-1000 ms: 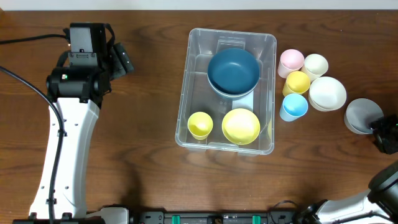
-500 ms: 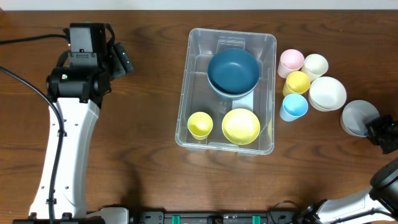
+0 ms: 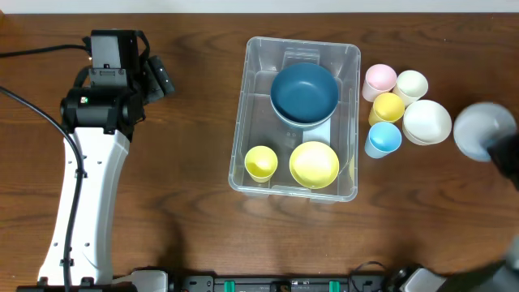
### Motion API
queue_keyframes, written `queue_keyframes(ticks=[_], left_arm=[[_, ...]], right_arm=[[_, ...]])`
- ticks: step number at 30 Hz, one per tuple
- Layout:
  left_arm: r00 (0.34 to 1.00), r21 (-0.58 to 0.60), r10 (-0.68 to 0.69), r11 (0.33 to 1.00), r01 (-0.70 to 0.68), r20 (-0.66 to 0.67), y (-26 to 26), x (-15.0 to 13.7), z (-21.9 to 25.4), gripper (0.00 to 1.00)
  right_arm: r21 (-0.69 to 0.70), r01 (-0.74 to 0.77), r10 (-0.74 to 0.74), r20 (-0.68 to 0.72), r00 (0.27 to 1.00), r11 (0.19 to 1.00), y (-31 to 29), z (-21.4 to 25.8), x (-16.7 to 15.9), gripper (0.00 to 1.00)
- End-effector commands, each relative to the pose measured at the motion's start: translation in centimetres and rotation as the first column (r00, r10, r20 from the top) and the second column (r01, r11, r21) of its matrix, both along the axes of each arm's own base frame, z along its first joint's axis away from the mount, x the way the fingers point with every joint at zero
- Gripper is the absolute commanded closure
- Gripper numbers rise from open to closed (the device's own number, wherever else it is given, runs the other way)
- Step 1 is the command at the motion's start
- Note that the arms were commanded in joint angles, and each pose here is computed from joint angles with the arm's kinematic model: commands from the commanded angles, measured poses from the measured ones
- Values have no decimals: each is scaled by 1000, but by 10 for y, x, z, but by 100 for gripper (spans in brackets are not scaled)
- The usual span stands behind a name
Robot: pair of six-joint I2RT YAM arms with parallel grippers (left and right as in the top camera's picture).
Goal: Pack container
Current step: 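Reach the right gripper to the grey bowl and grasp its rim, then carry the grey bowl into the bin and stack it on the yellow bowl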
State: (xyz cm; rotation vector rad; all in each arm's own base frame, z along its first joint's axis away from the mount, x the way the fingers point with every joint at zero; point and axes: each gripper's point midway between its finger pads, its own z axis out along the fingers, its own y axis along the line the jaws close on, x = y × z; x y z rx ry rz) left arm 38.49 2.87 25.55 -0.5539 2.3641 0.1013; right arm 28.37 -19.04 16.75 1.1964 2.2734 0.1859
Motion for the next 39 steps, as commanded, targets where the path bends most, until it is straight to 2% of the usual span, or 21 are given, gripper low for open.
queue_keyframes(ticks=[1,6,15,22,31,33,35,36,38,39], left_arm=[[1000,8,8,1000,-8,4,3,1,3,2],[1000,8,8,1000,-8,4,3,1,3,2],[1000,8,8,1000,-8,4,3,1,3,2],[1000,8,8,1000,-8,4,3,1,3,2],[1000,8,8,1000,-8,4,3,1,3,2],[1000,8,8,1000,-8,4,3,1,3,2],[1000,8,8,1000,-8,4,3,1,3,2],[1000,8,8,1000,-8,4,3,1,3,2],[1000,8,8,1000,-8,4,3,1,3,2],[1000,8,8,1000,-8,4,3,1,3,2]], right_arm=[[-93,-215,226,127,966,972,61,51,14,99],[-185,-465,495,177,851,866,153,84,15,99],[-258,-735,761,3,649,627,262,57,17,99],[-178,-849,845,-122,520,497,312,8,22,99],[-68,-875,839,-259,479,478,316,-42,21,97],[-64,-876,838,-265,477,478,315,-43,20,92],[-67,-878,841,-262,473,473,316,-42,20,79],[-65,-890,854,-255,452,452,318,-41,19,68],[-71,-892,857,-253,448,445,318,-40,20,59],[-76,-894,859,-250,446,442,318,-38,20,58]])
